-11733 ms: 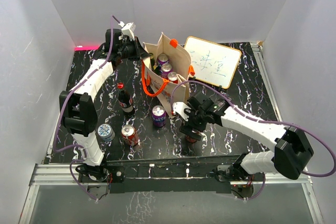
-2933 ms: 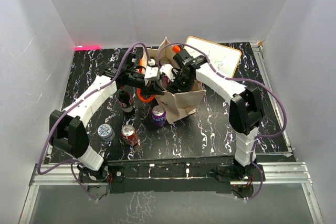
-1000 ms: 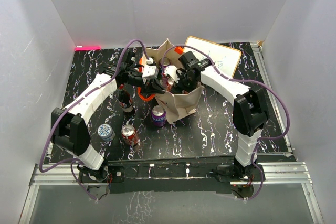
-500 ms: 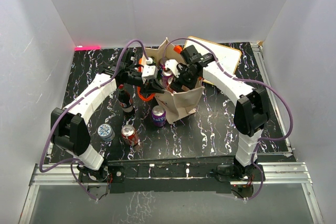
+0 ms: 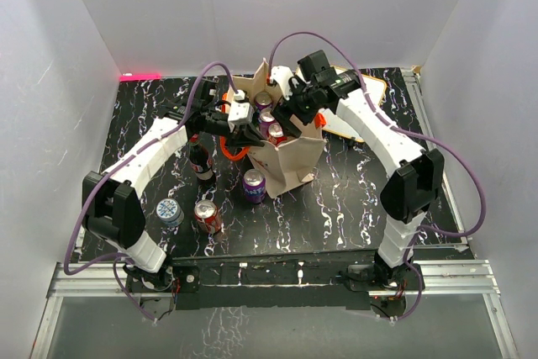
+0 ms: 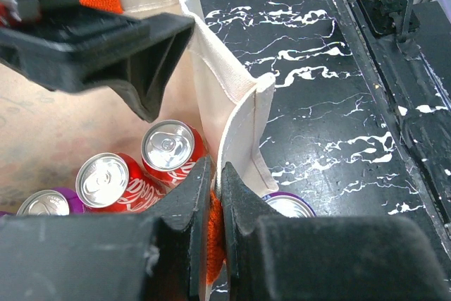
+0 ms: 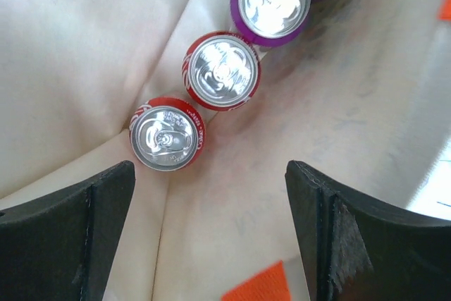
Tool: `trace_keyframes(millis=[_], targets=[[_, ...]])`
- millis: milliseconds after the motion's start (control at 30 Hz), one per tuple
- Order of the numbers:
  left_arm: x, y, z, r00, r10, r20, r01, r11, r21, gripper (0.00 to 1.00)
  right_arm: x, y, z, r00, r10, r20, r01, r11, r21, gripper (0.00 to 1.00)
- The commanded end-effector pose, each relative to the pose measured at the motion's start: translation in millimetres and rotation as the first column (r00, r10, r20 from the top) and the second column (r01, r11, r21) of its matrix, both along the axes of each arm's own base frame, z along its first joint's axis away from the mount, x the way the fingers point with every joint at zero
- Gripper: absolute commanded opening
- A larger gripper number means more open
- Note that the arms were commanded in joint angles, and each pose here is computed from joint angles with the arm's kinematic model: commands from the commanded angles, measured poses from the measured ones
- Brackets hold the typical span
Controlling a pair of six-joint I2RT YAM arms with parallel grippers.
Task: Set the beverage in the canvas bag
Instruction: Place the drink in the canvas bag.
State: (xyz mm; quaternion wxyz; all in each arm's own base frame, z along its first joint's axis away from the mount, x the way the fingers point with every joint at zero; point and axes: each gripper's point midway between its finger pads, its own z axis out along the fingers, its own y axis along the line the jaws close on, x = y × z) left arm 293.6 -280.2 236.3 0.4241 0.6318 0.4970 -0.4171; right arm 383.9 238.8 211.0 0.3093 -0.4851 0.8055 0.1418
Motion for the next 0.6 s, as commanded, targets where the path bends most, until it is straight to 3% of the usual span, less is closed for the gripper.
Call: trace_keyframes(millis=[0,233,567], targets=[[11,-2,5,0.999,0.001,0.040,0.000,1.000,-0.026,0.00,11,8,76,0.984,-0.054,0.167,0.028,0.987,0.156,0.91],[18,-4,16,0.999,0.030,0.036,-0.029,0.999,-0.045,0.06,20,11,89,0.977,-0.092,0.192,0.054,0.979,0.195,0.92],[35,-11,42,0.993,0.116,0.012,-0.114,0.989,-0.096,0.59,36,21,115,0.966,-0.141,0.219,0.078,0.959,0.273,0.92]])
